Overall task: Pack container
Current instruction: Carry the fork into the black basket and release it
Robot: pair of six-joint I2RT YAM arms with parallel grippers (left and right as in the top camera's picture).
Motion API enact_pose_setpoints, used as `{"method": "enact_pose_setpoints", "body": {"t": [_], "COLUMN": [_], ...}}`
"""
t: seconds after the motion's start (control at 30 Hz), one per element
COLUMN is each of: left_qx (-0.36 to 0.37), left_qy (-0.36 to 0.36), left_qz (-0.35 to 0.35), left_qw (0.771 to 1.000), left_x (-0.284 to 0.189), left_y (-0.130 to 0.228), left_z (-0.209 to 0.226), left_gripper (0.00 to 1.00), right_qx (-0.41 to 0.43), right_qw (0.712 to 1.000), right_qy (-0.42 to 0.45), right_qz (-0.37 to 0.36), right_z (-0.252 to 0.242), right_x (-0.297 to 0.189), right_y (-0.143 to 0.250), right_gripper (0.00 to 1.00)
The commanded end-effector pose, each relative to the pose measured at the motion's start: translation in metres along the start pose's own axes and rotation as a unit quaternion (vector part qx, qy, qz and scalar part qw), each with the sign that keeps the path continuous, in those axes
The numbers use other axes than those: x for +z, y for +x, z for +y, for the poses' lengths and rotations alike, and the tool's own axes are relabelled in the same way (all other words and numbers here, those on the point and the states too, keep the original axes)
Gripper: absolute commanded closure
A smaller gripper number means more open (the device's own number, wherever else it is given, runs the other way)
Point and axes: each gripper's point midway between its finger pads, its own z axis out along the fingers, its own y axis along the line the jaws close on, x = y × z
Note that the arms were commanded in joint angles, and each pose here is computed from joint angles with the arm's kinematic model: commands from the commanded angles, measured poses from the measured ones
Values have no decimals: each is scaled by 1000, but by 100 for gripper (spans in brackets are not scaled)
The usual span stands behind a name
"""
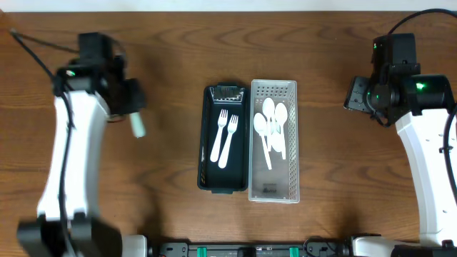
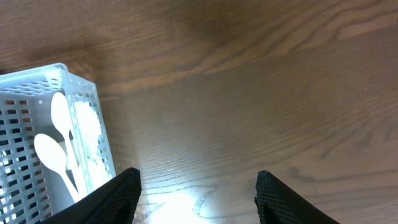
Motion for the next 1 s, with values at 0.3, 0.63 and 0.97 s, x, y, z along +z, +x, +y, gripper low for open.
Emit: {"method": "enact_pose_setpoints", "body": {"t": [0.3, 0.63, 0.97], "left_qx": [146, 211, 231], "left_qy": [99, 58, 49], "left_qz": [-14, 99, 103], "left_qw": [984, 971, 966], "left_x": [-16, 71, 76], "left_y": [50, 100, 96], "left_z": [-165, -203, -193], "left_gripper": [94, 94, 44], "right_qx": [1, 0, -4], "right_qw": [1000, 1000, 1000], "right_qy": [2, 3, 7], "right_qz": [-10, -7, 5], "right_z": [-2, -2, -5], "right_x": [2, 2, 2], "right_y": [-5, -3, 2], "right_gripper": [37, 37, 37]}}
